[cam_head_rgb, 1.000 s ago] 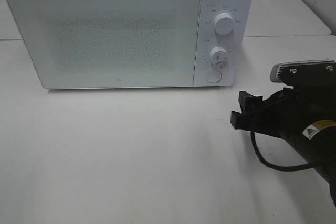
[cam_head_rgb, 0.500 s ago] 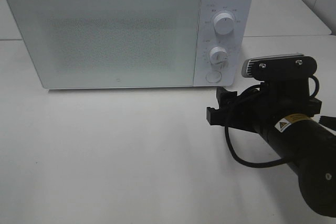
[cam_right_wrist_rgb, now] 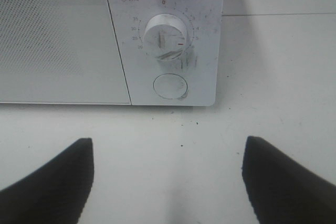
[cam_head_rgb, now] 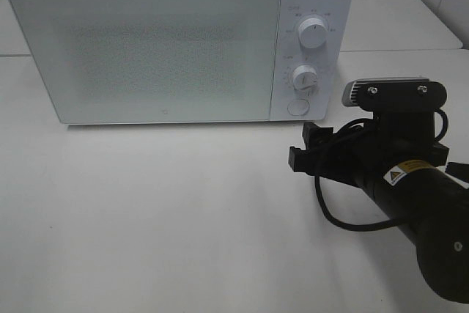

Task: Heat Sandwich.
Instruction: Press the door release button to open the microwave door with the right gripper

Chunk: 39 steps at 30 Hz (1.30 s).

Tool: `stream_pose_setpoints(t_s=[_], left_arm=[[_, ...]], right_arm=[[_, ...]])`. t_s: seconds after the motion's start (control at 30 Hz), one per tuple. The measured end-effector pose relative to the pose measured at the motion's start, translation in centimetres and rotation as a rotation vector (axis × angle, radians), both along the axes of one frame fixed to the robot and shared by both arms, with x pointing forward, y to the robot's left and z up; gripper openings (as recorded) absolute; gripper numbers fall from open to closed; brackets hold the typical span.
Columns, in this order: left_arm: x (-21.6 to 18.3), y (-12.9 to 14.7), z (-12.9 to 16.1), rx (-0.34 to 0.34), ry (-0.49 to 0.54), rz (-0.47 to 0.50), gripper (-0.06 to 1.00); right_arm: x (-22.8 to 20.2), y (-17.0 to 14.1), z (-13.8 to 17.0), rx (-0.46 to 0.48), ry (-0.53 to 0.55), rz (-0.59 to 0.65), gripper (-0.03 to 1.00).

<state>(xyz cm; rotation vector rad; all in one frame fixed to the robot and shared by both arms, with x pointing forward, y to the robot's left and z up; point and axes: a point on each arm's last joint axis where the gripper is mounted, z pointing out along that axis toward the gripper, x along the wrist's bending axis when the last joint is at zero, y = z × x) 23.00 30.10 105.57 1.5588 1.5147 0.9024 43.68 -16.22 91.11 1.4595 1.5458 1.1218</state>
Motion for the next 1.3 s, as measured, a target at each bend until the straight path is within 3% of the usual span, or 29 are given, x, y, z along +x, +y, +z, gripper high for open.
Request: stream_pose_setpoints(t_s=[0.17,0.3,0.4,0.43,0.47,0.57,0.6,0.63,0.73,0.77,0.8,0.9,0.97,1.07,1.17,1.3], left_arm=[[0.0,0.0,0.0,0.0,0.0,0.0,0.98],[0.0,0.0,0.0,0.0,0.0,0.0,0.98],[0.0,0.0,0.0,0.0,0.0,0.0,0.98],[0.0,0.0,0.0,0.0,0.0,0.0,0.98],[0.0,0.0,0.0,0.0,0.0,0.0,0.98],[0.0,0.0,0.0,0.0,0.0,0.0,0.98],[0.0,0.0,0.0,0.0,0.0,0.0,0.98],[0.0,0.0,0.0,0.0,0.0,0.0,0.98],[0.0,0.0,0.0,0.0,0.0,0.0,0.98],[0.0,0.0,0.0,0.0,0.0,0.0,0.98],[0.0,0.0,0.0,0.0,0.0,0.0,0.98],[0.0,0.0,0.0,0.0,0.0,0.0,0.98],[0.0,0.0,0.0,0.0,0.0,0.0,0.98],[0.0,0.0,0.0,0.0,0.0,0.0,0.98],[0.0,0.0,0.0,0.0,0.0,0.0,0.98],[0.0,0.0,0.0,0.0,0.0,0.0,0.98]], right_arm=[[0.0,0.0,0.0,0.116,0.014,-0.045,0.76],[0.0,0.0,0.0,0.328,0.04,-0.128,0.76],[0.0,0.0,0.0,0.403,0.049,-0.157,0.76],[0.0,0.0,0.0,0.491,0.06,-0.191,0.76],[0.0,0.0,0.0,0.491,0.06,-0.191,0.76],[0.0,0.0,0.0,0.616,0.076,-0.24,0.76],[0.0,0.0,0.0,0.699,0.086,-0.273,0.76],[0.0,0.0,0.0,0.699,0.086,-0.273,0.76],[0.0,0.0,0.0,0.837,0.103,-0.326,0.76],[0.0,0.0,0.0,0.918,0.113,-0.358,0.76],[0.0,0.0,0.0,0.918,0.113,-0.358,0.76],[0.0,0.0,0.0,1.086,0.133,-0.423,0.75],[0.0,0.0,0.0,1.119,0.137,-0.436,0.75],[0.0,0.0,0.0,1.277,0.157,-0.498,0.71],[0.0,0.0,0.0,1.353,0.166,-0.528,0.68],[0.0,0.0,0.0,1.376,0.169,-0.537,0.56]])
